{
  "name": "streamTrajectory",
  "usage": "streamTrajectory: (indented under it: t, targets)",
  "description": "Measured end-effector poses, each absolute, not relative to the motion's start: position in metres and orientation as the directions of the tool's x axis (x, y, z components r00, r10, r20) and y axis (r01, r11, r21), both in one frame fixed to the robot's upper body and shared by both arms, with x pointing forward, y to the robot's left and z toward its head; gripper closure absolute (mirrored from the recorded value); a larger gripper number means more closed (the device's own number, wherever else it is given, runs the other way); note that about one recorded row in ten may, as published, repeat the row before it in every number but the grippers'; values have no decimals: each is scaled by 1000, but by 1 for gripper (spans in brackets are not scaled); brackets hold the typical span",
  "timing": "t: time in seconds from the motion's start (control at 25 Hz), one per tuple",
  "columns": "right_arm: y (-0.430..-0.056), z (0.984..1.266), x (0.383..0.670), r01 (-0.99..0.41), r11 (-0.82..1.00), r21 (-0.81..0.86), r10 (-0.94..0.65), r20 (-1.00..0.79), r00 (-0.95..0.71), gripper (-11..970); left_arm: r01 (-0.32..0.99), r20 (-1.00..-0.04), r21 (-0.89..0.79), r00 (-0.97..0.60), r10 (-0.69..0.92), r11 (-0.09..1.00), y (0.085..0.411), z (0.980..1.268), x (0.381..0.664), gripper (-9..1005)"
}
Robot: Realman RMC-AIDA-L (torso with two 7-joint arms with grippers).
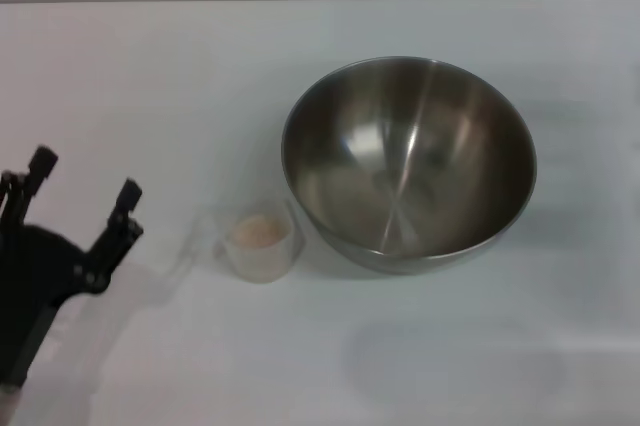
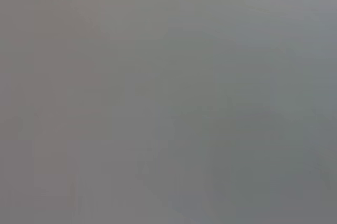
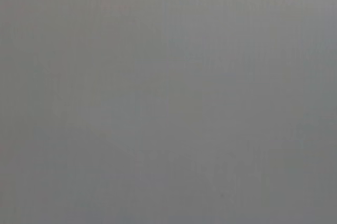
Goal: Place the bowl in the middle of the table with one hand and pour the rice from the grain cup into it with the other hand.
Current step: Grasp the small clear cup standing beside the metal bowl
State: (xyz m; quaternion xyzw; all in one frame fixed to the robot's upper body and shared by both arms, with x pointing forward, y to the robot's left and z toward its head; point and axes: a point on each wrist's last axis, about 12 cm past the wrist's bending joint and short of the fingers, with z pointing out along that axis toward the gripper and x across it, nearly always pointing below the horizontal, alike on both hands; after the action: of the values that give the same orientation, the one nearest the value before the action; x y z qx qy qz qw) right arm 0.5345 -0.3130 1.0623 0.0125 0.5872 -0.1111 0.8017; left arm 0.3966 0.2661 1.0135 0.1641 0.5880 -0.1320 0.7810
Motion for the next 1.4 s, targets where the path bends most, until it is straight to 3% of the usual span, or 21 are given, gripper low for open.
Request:
streamTrajectory:
  t: [0.36, 0.8, 1.4]
  targets:
    - [-318, 1062, 537, 209, 971, -116, -172, -947, 271, 552, 483, -988, 90, 155, 16, 871, 261, 996, 369, 235]
    - [-319, 1062, 538, 214, 970, -114, -170, -949, 267, 552, 533, -996, 84, 50, 68, 842, 248, 983, 378, 238]
    - [-320, 1061, 535, 220, 969, -115, -173, -948, 267, 553, 532, -991, 126, 27, 132, 837, 244, 978, 390, 242]
